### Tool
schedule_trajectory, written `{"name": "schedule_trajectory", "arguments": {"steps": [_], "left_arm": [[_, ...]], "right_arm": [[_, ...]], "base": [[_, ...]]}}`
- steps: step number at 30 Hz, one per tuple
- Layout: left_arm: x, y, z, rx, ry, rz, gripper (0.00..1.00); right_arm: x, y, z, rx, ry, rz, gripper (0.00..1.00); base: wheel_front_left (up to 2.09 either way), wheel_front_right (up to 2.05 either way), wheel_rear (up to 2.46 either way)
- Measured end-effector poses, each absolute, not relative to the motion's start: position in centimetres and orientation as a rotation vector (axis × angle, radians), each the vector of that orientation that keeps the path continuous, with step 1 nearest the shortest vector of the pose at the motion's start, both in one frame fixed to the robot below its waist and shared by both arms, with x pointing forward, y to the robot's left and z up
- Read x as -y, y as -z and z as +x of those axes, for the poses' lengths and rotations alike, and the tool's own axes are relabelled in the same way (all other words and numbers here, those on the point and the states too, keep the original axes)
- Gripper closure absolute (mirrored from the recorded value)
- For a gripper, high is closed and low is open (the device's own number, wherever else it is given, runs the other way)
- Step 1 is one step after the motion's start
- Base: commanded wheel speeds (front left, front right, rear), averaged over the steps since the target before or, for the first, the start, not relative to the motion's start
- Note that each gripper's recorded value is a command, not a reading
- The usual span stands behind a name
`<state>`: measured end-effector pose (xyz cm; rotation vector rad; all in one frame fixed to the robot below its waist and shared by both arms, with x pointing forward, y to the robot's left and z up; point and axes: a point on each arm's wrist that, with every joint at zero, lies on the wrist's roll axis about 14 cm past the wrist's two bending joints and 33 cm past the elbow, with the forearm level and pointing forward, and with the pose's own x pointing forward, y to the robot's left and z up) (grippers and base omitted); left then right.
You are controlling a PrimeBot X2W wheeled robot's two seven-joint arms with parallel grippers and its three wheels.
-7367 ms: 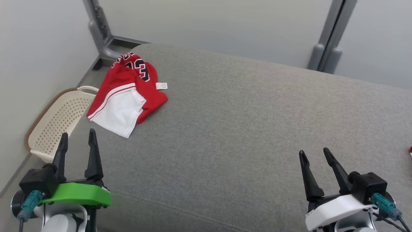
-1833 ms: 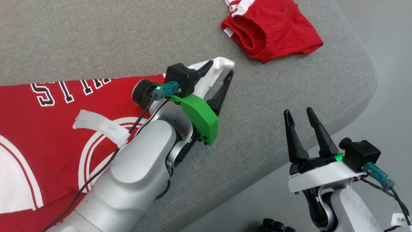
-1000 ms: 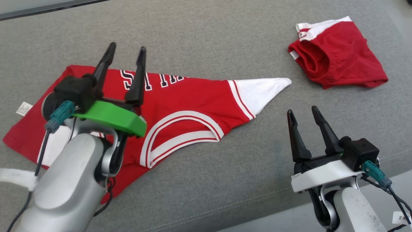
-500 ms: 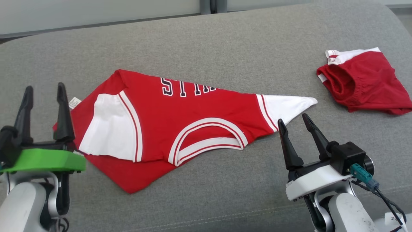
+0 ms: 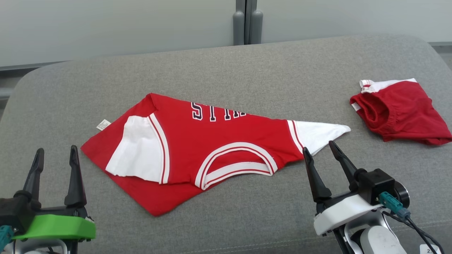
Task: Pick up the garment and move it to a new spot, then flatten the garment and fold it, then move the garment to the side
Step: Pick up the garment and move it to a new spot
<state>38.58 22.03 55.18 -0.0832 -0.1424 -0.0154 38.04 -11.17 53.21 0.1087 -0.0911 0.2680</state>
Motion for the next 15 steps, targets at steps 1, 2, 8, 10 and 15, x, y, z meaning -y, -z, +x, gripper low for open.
{"name": "schedule_trajectory", "arguments": {"steps": [1,2,8,10,15], "left_arm": [[-22.0,-55.1,38.2,0.139,0.014,-0.083,0.0],[-22.1,-55.0,37.9,0.136,0.013,-0.082,0.0],[-21.8,-54.7,36.4,0.129,0.024,-0.073,0.0],[-21.6,-54.8,36.2,0.132,0.028,-0.077,0.0],[-21.5,-54.7,36.0,0.132,0.04,-0.074,0.0]], "right_arm": [[11.2,-53.3,37.8,0.094,-0.268,0.106,0.0],[11.2,-53.4,37.6,0.097,-0.267,0.105,0.0],[11.6,-53.9,36.4,0.108,-0.256,0.102,0.0],[11.7,-54.1,36.1,0.115,-0.253,0.102,0.0],[11.7,-54.3,35.9,0.117,-0.254,0.102,0.0]], "base": [[0.0,0.0,0.0],[0.0,0.0,0.0],[0.0,0.0,0.0],[0.0,0.0,0.0],[0.0,0.0,0.0]]}}
